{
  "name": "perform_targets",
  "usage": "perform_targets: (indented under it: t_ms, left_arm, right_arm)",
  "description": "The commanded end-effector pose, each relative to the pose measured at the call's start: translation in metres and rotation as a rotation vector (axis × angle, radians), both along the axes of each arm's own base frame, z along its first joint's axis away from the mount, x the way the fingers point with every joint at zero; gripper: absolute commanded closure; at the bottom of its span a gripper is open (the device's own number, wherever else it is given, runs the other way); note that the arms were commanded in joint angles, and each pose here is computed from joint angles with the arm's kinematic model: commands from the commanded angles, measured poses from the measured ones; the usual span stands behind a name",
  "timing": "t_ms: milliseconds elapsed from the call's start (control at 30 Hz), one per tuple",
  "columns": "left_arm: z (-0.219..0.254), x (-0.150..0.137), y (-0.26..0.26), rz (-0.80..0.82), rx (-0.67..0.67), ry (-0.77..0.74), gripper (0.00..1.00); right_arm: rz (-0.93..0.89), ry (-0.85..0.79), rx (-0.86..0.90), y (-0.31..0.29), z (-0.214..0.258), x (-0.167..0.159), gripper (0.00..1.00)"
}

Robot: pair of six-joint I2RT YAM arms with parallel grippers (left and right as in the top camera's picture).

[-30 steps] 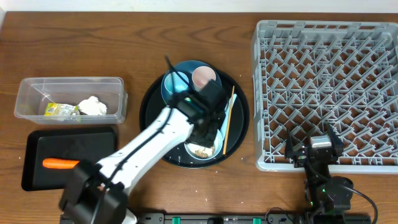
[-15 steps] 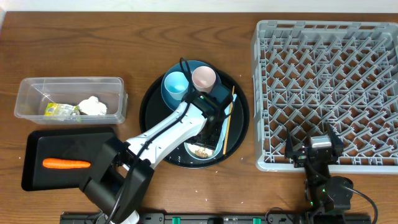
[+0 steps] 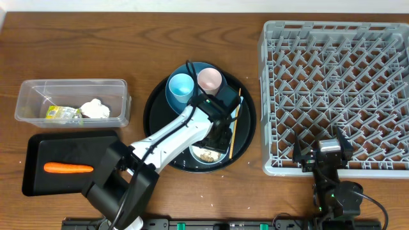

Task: Sort waste into correct bins and load items into the dishwasher rack

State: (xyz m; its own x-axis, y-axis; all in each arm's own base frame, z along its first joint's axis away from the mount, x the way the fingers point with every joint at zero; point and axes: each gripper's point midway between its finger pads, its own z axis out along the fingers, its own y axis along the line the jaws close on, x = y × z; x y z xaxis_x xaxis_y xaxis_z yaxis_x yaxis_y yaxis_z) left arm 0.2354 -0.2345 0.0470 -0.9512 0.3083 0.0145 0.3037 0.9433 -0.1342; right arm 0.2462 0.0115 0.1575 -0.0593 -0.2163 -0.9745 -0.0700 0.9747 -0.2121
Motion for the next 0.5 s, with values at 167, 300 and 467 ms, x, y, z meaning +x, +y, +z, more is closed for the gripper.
perform_targets:
  t_ms: [167,300,467]
  left_arm:
    - [-0.0173,-0.0116,0.0081,-0.005,0.023,0.035,0.39]
    - [-0.0179,-0.0105,0.0068,-0.005,0.018,0.029,0.4]
    - [-0.0186,-0.0108,0.0067,-0.005,0.017,0.029,0.4]
  right_arm:
    - [-0.008,0.0,-0.006,-0.002,-0.0006,-0.0001,0.01]
    - [-0.008,0.0,-0.006,-0.002,-0.0006,-0.0001,0.01]
    - [-0.008,0.0,-0.006,-0.002,-0.0006,-0.0001,0.01]
